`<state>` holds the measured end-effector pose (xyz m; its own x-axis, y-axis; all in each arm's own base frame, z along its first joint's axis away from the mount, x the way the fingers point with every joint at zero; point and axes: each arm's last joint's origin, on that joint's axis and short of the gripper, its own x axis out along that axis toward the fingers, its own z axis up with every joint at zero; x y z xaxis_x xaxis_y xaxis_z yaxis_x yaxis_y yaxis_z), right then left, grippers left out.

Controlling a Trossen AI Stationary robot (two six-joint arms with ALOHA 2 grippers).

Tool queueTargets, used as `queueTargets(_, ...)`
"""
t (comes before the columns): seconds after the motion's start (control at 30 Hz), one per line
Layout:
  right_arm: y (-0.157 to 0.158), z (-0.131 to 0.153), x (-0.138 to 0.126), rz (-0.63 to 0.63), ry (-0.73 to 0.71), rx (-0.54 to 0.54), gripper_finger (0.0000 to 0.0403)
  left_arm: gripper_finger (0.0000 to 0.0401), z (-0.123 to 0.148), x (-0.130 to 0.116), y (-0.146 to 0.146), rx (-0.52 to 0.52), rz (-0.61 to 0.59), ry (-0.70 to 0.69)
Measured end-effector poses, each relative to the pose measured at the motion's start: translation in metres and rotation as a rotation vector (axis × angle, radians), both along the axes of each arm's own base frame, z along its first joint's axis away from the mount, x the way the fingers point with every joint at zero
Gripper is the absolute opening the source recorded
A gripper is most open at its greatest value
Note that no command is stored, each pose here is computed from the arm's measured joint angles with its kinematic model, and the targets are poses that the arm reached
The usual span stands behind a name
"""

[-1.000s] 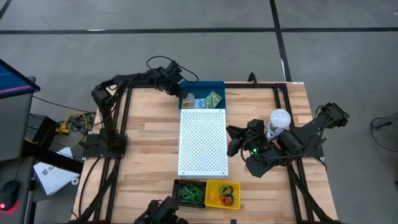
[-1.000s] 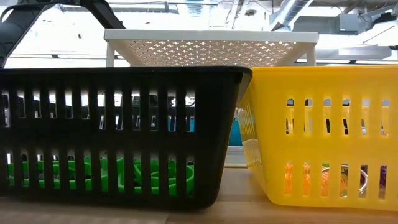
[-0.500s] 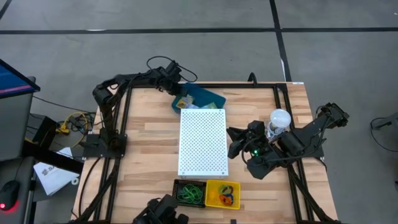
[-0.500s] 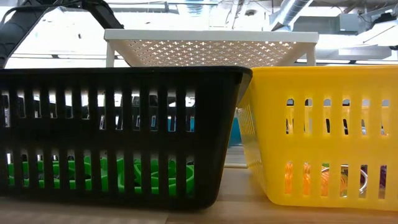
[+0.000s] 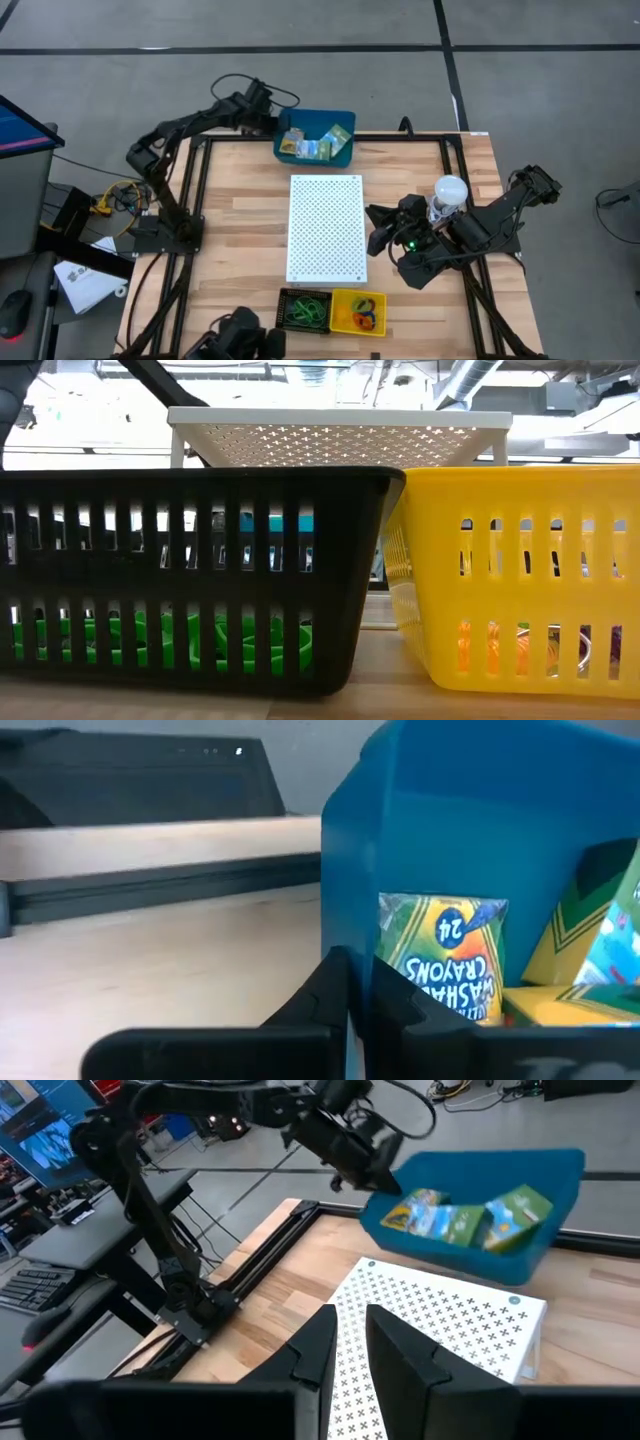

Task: Pick & Place Office Desk Supplies
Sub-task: Put the blue bin on the shelf

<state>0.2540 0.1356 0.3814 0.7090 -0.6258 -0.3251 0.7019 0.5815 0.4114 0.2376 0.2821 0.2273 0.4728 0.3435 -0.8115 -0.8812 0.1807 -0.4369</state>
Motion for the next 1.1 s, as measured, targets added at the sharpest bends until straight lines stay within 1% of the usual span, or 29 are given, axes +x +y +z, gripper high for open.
queueTargets(0.2,-0.001,-0.001,-0.001,0.0,0.018,-0.012,0.0056,0.0001,0.032,-0.021,-0.009,0.018,0.034,-0.031)
queueTargets(0.43,-0.002,0.0,-0.002,0.002,0.024,-0.031,0.0056,0.0,0.067,-0.044,-0.032,0.045,0.094,-0.027)
queueTargets(0.53,-0.002,0.001,-0.003,-0.001,0.025,-0.038,0.0056,0.0,0.081,-0.052,-0.041,0.051,0.131,-0.054)
queueTargets(0.67,-0.002,0.001,-0.003,0.003,0.033,-0.047,0.0056,0.0,0.101,-0.058,-0.053,0.063,0.173,-0.102)
queueTargets(0.73,-0.002,0.001,-0.003,0.007,0.04,-0.055,0.0056,0.0,0.118,-0.06,-0.059,0.088,0.186,-0.126)
queueTargets(0.83,-0.002,0.0,-0.003,0.009,0.048,-0.061,0.0056,0.0,0.141,-0.061,-0.069,0.105,0.19,-0.111)
queueTargets(0.97,-0.002,-0.001,-0.005,0.015,0.066,-0.069,0.0056,0.0,0.162,-0.062,-0.084,0.085,0.19,-0.071)
queueTargets(1.1,0.001,-0.001,-0.007,0.028,0.077,-0.077,0.0056,0.0,0.171,-0.065,-0.096,0.017,0.214,-0.025)
